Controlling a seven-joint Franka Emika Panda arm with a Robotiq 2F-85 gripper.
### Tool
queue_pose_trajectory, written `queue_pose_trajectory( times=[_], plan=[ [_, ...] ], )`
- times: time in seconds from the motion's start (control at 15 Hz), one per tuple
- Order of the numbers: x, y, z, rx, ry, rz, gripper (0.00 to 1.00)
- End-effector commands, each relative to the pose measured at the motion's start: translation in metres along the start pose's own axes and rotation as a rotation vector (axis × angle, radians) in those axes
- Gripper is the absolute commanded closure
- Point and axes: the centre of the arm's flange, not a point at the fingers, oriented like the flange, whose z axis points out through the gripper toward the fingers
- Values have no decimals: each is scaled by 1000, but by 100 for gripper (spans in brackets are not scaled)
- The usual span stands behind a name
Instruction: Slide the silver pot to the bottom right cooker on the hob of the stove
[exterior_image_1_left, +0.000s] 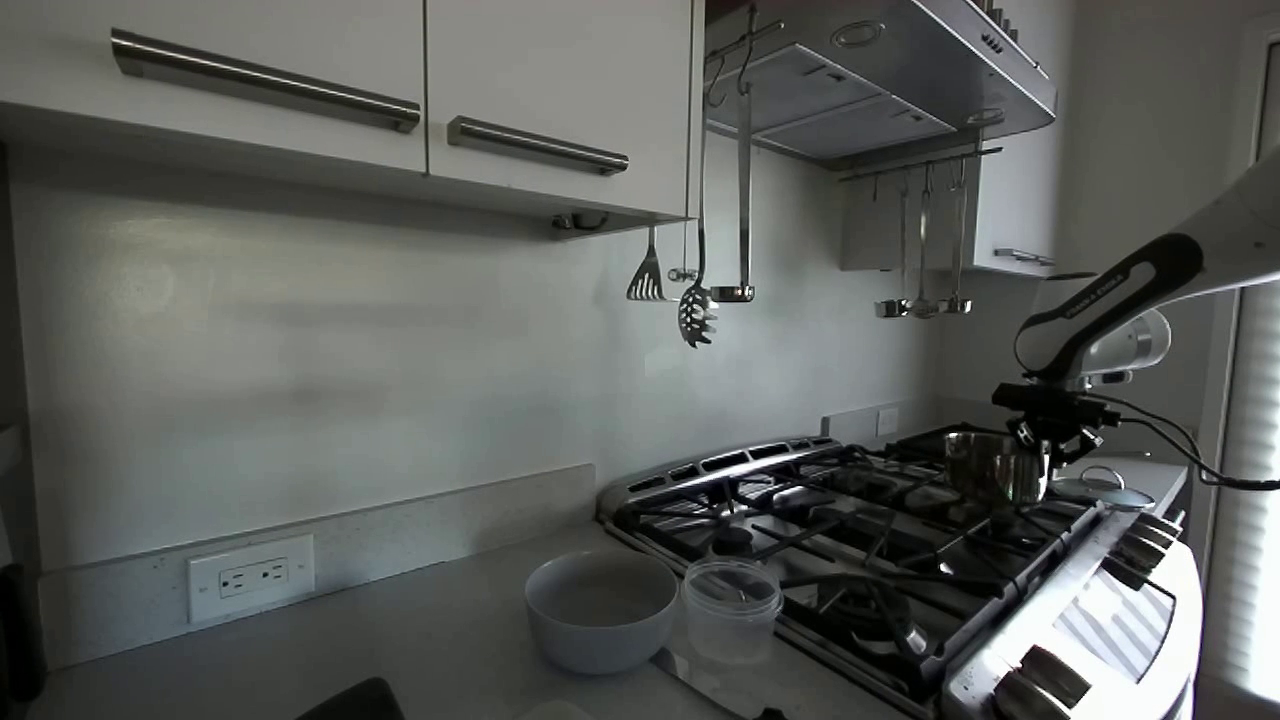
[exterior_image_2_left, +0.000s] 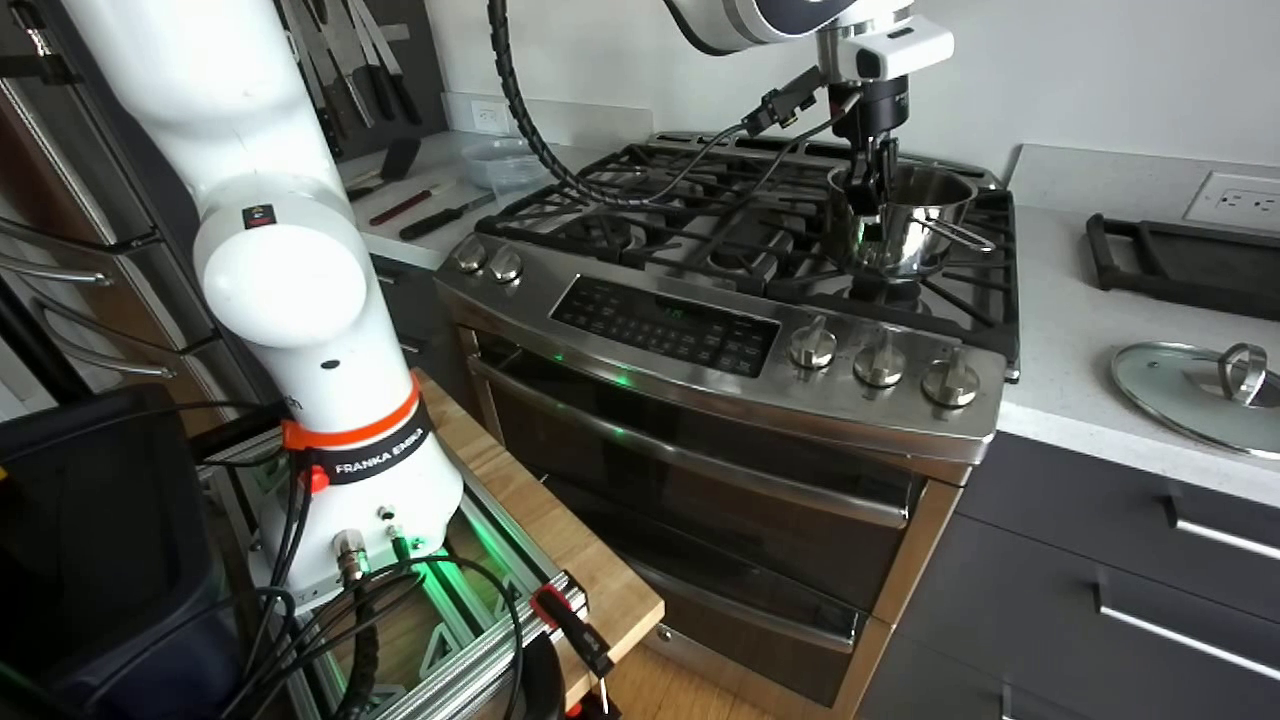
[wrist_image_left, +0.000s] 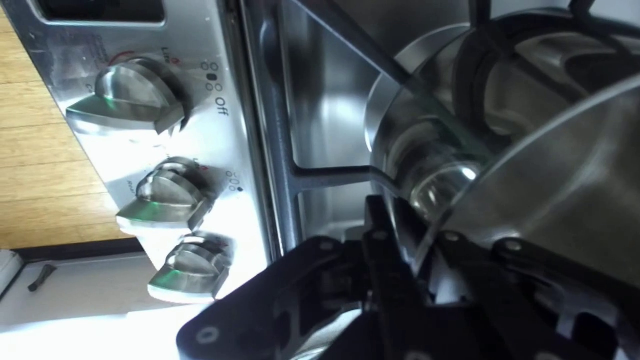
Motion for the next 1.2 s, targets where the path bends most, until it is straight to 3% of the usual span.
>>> queue_pose_trajectory(
  times=[0.0, 0.47, 0.93, 1.13],
  plan=[
    [-5, 14, 8, -35, -16, 2, 55],
    [-5, 17, -30, -91, 86, -112, 2],
    [-23, -3, -96, -165, 298, -363, 0],
    [-37, -18, -127, -139, 364, -467, 0]
  ],
)
